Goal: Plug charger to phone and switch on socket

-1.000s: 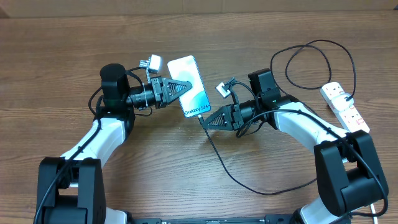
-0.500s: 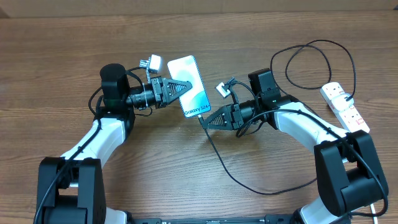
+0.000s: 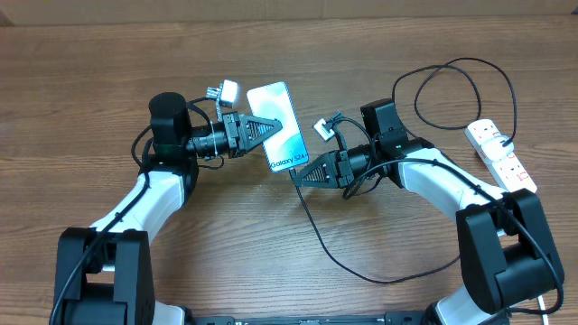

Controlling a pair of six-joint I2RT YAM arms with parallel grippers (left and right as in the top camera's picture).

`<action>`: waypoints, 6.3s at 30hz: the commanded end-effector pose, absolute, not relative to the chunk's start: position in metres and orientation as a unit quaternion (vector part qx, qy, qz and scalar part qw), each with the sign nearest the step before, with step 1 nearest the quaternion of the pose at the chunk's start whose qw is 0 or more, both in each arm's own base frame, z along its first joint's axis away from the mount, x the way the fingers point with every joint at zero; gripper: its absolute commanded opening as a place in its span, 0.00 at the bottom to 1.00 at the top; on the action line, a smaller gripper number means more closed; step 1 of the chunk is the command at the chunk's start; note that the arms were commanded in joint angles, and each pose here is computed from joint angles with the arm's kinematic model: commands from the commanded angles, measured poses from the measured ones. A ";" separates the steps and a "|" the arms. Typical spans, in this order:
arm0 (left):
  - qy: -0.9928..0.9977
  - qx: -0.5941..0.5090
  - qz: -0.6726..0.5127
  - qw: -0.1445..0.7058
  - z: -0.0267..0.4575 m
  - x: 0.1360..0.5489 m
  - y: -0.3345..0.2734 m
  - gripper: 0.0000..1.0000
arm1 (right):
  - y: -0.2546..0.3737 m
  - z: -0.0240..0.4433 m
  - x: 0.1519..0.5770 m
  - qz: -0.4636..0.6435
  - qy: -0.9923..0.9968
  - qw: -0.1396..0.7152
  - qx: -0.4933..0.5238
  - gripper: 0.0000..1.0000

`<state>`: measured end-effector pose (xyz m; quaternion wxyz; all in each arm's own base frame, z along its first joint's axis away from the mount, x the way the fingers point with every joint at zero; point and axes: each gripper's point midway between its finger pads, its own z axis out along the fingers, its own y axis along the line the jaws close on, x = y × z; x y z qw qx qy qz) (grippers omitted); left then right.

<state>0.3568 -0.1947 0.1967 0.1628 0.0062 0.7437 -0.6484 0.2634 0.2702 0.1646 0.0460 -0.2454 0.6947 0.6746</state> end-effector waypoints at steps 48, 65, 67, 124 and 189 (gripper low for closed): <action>0.851 -0.093 -0.485 0.178 0.111 0.369 -0.167 0.04 | 0.240 0.082 0.323 0.433 0.885 0.118 -0.126 1.00; 0.861 -0.148 -0.460 0.157 0.098 0.368 -0.160 0.04 | 0.272 0.064 0.284 0.381 0.892 0.101 -0.220 0.75; 0.864 -0.144 -0.457 0.155 0.096 0.366 -0.160 0.04 | 0.270 0.063 0.287 0.373 0.896 0.105 -0.217 0.75; 0.856 -0.009 -0.496 0.149 0.108 0.340 -0.198 0.04 | 0.290 0.068 0.276 0.369 0.899 0.095 -0.217 0.24; 0.906 0.181 -0.380 0.051 0.011 0.316 -0.182 0.05 | 0.200 0.147 0.253 0.354 0.923 0.097 -0.117 1.00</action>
